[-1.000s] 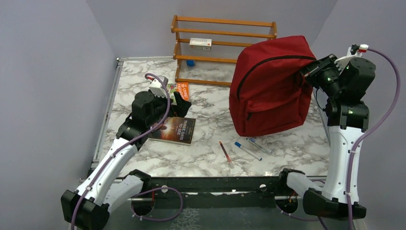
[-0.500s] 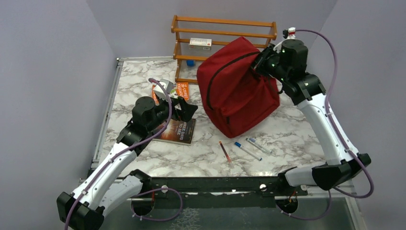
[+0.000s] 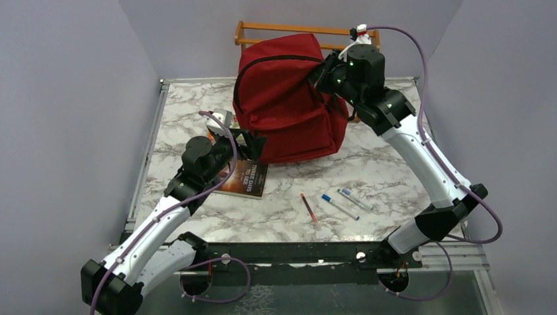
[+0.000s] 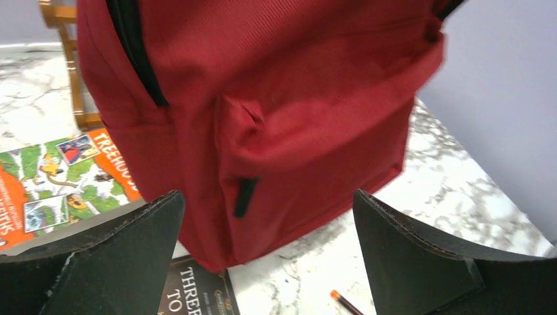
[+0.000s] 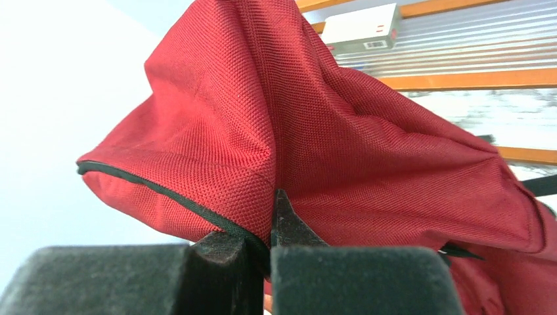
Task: Pack the student bag
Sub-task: Place the student bag at the center of the board.
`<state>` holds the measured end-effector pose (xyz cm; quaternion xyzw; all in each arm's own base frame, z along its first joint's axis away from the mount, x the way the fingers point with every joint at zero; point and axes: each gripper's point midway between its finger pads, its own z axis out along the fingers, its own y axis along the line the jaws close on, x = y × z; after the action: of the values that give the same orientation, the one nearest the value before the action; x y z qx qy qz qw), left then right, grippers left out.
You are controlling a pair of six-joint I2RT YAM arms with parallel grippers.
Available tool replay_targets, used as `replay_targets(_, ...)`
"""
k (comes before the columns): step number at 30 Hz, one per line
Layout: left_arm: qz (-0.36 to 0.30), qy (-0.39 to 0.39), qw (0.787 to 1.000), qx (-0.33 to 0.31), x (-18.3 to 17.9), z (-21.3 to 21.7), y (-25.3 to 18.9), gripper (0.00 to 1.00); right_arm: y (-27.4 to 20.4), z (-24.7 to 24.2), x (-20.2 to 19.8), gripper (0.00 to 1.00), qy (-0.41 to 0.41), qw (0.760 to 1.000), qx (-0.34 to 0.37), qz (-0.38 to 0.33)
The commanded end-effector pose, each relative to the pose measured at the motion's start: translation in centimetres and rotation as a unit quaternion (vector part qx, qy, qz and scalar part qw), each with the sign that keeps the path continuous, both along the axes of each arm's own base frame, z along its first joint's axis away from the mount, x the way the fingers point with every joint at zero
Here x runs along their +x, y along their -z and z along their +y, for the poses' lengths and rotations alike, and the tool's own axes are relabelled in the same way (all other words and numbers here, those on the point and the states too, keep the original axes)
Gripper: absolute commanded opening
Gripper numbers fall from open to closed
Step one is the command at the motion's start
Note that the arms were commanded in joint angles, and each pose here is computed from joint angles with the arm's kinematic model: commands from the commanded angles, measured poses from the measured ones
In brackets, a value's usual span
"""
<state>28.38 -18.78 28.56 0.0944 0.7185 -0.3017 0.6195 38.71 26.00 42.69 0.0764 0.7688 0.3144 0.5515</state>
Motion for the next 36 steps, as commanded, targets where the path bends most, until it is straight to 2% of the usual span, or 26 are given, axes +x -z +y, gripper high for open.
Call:
replay_targets(1, -0.020, -0.078, 0.997, 0.012, 3.5, 1.3, -0.1, 0.99, -6.1, 1.7, -1.3, 0.01, -0.017, 0.995, 0.059, -0.075)
replay_targets(6, -0.003, -0.129, 0.992, -0.014, 5.7, 1.7, -0.3, 0.99, -6.8, 3.4, -3.3, 0.01, -0.050, 0.993, 0.067, -0.081)
replay_targets(11, 0.020, -0.137, 0.990, -0.030, 6.8, 1.2, -0.1, 0.96, -7.0, 3.8, -4.7, 0.01, -0.074, 0.991, 0.073, -0.084)
replay_targets(15, 0.029, -0.121, 0.992, -0.036, 6.8, 0.4, -0.5, 0.76, -6.7, 3.6, -5.2, 0.01, -0.079, 0.991, 0.066, -0.086)
replay_targets(17, 0.028, -0.118, 0.992, -0.035, 6.8, 0.3, -1.0, 0.55, -6.5, 3.1, -5.4, 0.01, -0.074, 0.992, 0.057, -0.087)
replay_targets(19, 0.023, -0.117, 0.992, -0.033, 6.7, 0.4, -1.7, 0.39, -6.2, 2.6, -5.5, 0.01, -0.068, 0.992, 0.049, -0.090)
replay_targets(22, 0.014, -0.120, 0.992, -0.021, 6.7, 0.7, -3.0, 0.23, -5.5, 2.3, -6.0, 0.01, -0.074, 0.993, 0.031, -0.092)
replay_targets(27, 0.004, -0.135, 0.991, 0.021, 7.1, 1.6, -5.3, 0.02, -3.1, 2.4, -7.1, 0.01, -0.111, 0.991, -0.018, -0.076)
replay_targets(31, 0.006, -0.161, 0.984, 0.070, 8.2, 3.1, -6.8, 0.00, 0.8, 2.9, -8.6, 0.03, -0.160, 0.985, -0.060, -0.031)
replay_targets(36, 0.027, -0.140, 0.979, 0.144, 10.2, 3.3, -7.1, 0.00, 7.1, 3.0, -11.7, 0.10, -0.221, 0.969, -0.096, 0.062)
